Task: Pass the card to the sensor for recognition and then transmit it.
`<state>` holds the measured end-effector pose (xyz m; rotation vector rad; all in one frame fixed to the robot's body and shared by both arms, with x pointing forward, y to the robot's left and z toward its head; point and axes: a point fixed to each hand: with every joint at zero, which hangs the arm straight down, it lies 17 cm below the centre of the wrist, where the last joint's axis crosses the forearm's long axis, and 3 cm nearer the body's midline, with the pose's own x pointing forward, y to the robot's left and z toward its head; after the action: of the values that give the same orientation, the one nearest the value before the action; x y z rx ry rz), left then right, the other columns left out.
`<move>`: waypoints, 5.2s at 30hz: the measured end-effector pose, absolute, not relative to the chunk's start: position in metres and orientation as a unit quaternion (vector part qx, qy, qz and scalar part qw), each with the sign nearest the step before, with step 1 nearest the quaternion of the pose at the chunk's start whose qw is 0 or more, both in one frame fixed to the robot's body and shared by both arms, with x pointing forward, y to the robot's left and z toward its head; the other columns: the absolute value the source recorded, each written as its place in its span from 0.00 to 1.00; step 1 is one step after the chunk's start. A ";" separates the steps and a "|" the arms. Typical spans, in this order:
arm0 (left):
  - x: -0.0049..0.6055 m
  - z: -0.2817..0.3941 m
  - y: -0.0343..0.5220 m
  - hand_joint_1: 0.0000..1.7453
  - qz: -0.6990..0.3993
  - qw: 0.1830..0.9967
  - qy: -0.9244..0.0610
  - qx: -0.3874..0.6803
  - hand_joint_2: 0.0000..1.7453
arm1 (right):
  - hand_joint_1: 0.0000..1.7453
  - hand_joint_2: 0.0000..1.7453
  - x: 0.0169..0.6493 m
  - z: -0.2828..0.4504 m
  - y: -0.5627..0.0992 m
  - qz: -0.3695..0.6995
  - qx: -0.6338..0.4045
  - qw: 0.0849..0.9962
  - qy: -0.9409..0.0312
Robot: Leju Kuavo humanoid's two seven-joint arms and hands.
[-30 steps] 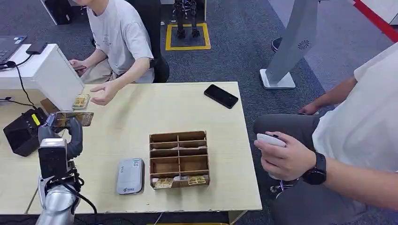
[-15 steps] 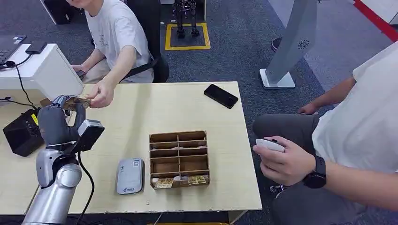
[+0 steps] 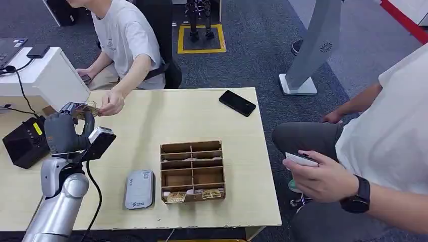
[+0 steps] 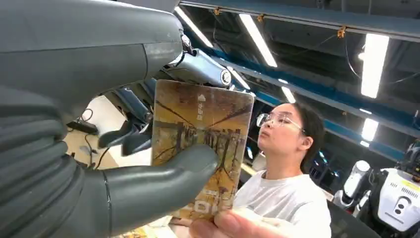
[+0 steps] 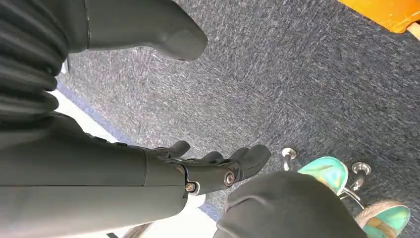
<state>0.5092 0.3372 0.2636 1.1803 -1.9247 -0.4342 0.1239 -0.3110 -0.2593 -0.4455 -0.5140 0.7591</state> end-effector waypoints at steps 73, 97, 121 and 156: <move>0.293 0.181 0.120 0.00 -0.530 0.202 -0.797 0.207 1.00 | 0.00 1.00 0.097 -0.262 -0.330 0.349 -0.207 0.886 -0.223; 0.303 0.099 0.129 0.00 -0.586 0.260 -0.724 0.256 1.00 | 0.00 1.00 0.104 -0.260 -0.330 0.347 -0.211 0.885 -0.226; 0.317 0.085 0.117 0.00 -0.572 0.305 -0.708 0.279 1.00 | 0.00 1.00 0.105 -0.259 -0.326 0.345 -0.210 0.886 -0.227; 0.361 0.092 0.128 0.00 -0.510 0.391 -0.706 0.298 1.00 | 0.00 1.00 0.100 -0.255 -0.317 0.339 -0.206 0.890 -0.224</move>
<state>0.3611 0.1275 0.0919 0.7564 -1.7930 -1.2956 0.1004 -0.3175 -0.2555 -0.4278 -0.4645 0.7046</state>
